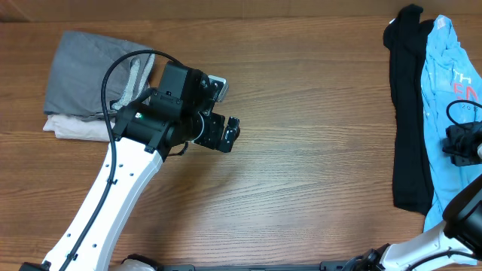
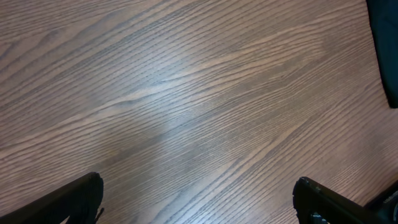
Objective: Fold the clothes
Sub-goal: 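Grasp the blue T-shirt with the right gripper and drag it to table center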
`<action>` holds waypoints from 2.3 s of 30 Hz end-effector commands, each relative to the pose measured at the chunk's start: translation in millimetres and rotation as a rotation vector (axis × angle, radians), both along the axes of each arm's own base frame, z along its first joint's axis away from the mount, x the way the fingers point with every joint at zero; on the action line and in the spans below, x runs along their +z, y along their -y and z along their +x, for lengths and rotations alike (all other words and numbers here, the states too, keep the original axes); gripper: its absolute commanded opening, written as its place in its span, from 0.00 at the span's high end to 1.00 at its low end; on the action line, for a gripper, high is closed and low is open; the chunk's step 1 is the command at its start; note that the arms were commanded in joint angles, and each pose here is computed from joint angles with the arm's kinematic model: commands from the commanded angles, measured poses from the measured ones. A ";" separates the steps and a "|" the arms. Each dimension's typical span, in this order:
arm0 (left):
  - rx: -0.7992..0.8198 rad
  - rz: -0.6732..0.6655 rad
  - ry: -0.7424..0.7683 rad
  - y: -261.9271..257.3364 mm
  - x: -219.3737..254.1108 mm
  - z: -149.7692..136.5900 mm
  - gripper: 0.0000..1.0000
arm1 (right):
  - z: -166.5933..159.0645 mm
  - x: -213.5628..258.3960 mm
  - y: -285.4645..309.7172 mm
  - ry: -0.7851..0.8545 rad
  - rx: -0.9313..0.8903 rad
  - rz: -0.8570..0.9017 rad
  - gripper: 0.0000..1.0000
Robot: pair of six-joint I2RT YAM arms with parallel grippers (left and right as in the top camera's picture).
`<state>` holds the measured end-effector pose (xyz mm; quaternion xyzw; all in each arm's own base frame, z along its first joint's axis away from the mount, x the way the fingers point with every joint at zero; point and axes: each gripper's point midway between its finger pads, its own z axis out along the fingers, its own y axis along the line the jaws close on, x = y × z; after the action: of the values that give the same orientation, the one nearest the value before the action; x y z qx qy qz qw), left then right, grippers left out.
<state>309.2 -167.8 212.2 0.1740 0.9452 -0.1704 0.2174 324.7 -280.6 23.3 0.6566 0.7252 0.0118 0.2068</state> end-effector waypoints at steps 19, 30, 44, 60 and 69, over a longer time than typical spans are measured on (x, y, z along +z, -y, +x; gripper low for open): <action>0.004 0.006 0.020 1.4 5.2 4.1 0.00 | 31.8 38.0 4.0 0.084 0.119 0.006 0.96; 0.005 -0.005 0.044 3.2 9.3 9.1 0.00 | 66.1 181.4 -47.6 0.269 0.486 0.044 0.96; 0.062 0.033 0.180 -10.7 72.7 23.1 0.00 | 80.9 219.7 -240.5 0.181 1.028 0.194 0.96; 0.417 0.136 0.219 -135.7 115.1 40.0 0.00 | 40.3 207.9 -488.4 0.083 1.483 0.220 0.96; 0.517 0.162 0.200 -176.4 112.5 38.2 0.00 | -23.9 188.1 -581.3 0.006 1.706 0.261 0.96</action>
<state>347.7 -2.0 313.6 -0.0352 0.9472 -0.0256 0.3176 317.8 278.0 213.6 -0.0755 0.9652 0.2420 0.0646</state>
